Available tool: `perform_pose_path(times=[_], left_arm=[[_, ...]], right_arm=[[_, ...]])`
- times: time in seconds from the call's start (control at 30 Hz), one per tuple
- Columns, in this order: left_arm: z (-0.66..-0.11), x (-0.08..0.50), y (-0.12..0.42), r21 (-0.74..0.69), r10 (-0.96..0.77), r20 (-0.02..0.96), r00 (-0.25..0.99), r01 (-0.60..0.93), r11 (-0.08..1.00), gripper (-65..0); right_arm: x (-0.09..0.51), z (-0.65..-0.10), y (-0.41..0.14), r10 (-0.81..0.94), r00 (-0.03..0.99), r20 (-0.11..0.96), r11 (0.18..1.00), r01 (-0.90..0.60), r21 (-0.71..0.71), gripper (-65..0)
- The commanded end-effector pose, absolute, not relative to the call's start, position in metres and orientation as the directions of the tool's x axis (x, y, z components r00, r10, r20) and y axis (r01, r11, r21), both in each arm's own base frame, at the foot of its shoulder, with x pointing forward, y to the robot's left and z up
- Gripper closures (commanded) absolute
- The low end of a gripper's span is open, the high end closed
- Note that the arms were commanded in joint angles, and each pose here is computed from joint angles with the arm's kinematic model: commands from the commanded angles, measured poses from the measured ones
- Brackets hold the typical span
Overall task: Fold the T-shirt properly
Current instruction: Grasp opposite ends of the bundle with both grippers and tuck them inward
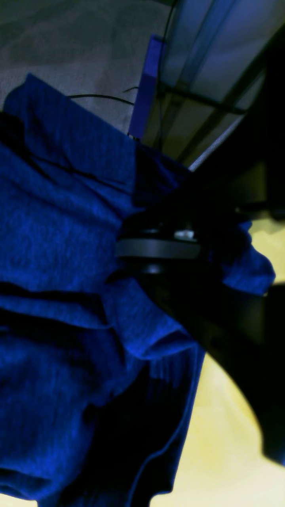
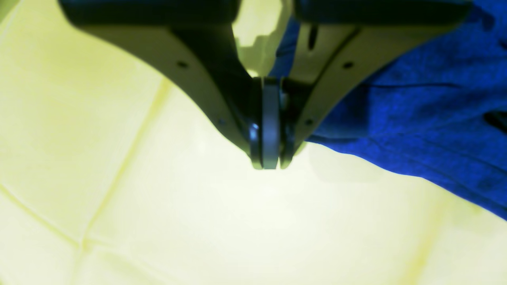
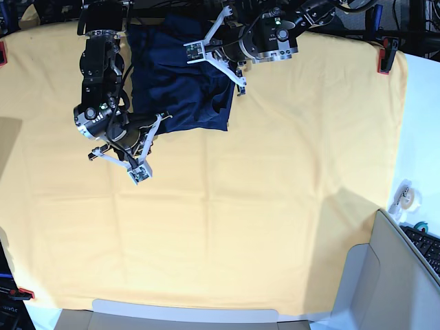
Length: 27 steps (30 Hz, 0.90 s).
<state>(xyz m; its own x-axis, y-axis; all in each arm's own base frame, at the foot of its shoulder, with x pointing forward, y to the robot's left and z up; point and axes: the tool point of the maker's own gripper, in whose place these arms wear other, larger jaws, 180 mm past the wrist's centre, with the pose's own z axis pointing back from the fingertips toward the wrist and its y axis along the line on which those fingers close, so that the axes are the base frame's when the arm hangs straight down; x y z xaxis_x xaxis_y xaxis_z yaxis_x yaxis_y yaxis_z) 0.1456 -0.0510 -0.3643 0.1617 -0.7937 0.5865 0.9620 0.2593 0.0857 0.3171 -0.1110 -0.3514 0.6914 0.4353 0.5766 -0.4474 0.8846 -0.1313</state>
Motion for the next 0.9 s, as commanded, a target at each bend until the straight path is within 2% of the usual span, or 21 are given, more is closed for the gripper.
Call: perform_pose_path(times=[0.0,0.13,0.47,0.63,0.73,0.87], left_arm=[[-0.356,0.147,-0.054,0.095,-0.779,0.609,0.150,0.961,0.260,-0.1],[-0.351,0.148,-0.061,0.093,-0.752,0.644,0.141,0.961,0.260,-0.1],[-0.335,0.154,-0.076,0.095,-0.669,0.734,0.117,0.958,0.271,-0.1],[-0.317,0.148,-0.096,0.062,-0.559,0.822,0.109,0.958,0.278,-0.1],[-0.297,0.160,-0.105,0.044,-0.451,0.884,0.118,0.942,0.333,-0.1],[-0.289,0.181,-0.098,0.049,-0.405,0.905,0.132,0.912,0.407,-0.1]], right_arm=[[0.328,-0.336,-0.110,0.427,0.656,0.623,0.887,-0.437,-0.148,0.0],[0.330,-0.334,-0.109,0.419,0.655,0.629,0.891,-0.431,-0.144,0.0],[0.334,-0.313,-0.164,0.314,0.672,0.671,0.947,-0.271,-0.173,0.0],[0.330,-0.314,-0.172,0.299,0.683,0.667,0.953,-0.248,-0.173,0.0],[0.325,-0.318,-0.171,0.304,0.688,0.659,0.951,-0.257,-0.170,0.0],[0.309,-0.319,-0.156,0.312,0.681,0.662,0.947,-0.280,-0.158,0.0]])
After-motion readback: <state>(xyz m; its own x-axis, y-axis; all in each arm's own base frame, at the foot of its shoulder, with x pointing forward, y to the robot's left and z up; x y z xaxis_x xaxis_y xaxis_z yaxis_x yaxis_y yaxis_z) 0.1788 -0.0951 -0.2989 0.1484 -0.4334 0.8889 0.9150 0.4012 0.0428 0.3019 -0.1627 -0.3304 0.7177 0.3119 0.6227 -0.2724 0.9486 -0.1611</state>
